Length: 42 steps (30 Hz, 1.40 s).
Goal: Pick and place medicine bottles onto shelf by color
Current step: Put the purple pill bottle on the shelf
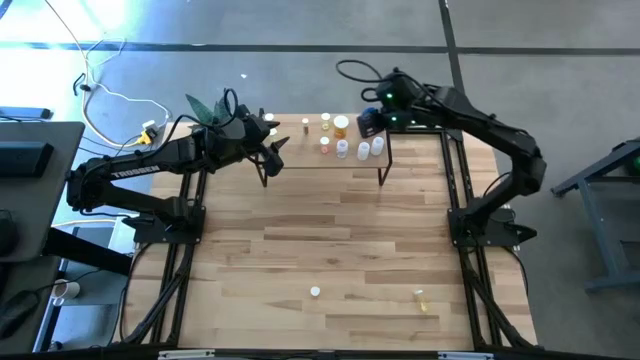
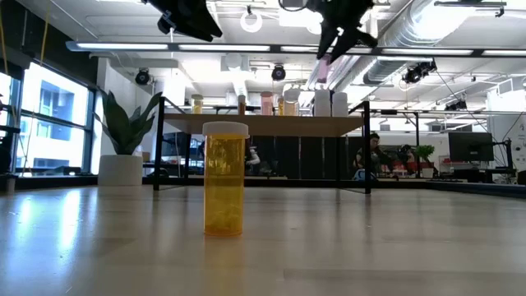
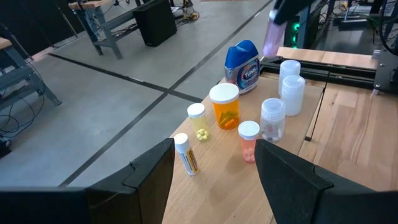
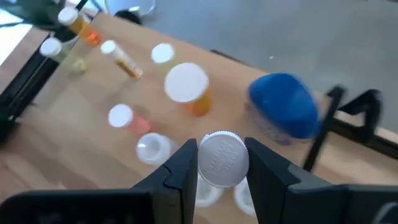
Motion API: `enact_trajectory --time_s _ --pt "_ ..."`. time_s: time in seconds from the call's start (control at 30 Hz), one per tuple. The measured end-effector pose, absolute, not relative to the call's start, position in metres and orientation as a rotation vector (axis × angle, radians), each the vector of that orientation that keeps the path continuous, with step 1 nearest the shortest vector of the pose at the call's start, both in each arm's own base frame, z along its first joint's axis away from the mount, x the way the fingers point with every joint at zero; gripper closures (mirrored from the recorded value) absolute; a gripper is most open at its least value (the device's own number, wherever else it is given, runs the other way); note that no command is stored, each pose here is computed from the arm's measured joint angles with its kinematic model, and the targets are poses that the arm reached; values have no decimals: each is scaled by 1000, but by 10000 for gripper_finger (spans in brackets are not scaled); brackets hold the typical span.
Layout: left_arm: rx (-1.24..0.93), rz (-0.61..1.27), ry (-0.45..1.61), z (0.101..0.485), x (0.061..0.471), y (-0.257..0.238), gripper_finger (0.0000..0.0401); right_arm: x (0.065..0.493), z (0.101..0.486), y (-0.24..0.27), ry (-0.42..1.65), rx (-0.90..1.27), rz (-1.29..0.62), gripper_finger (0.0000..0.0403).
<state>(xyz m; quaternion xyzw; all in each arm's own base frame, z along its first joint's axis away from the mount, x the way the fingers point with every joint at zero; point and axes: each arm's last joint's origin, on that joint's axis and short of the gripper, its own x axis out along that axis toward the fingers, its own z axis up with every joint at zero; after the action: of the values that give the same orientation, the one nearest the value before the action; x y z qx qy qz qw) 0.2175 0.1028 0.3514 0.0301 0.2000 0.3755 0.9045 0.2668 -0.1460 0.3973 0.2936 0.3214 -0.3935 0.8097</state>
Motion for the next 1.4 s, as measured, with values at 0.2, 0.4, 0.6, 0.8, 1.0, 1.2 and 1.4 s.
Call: enact_trajectory --time_s 0.2,0.4,0.6,0.8,1.0,1.2,1.4 --pt "62 776 413 351 218 103 190 283 383 -153 726 645 -786 304" --pt "63 778 413 351 217 103 190 296 367 -158 793 648 -736 304" --pt "63 779 413 351 217 103 190 305 355 -163 836 645 -731 304" --pt "63 779 413 351 217 103 190 312 343 -166 879 633 -734 304" --pt "63 779 414 351 218 103 190 318 334 -170 912 634 -743 304" --pt "63 779 414 351 217 103 190 322 327 -169 934 633 -741 304" --pt "63 779 414 351 217 103 190 321 326 -168 957 641 -741 304"
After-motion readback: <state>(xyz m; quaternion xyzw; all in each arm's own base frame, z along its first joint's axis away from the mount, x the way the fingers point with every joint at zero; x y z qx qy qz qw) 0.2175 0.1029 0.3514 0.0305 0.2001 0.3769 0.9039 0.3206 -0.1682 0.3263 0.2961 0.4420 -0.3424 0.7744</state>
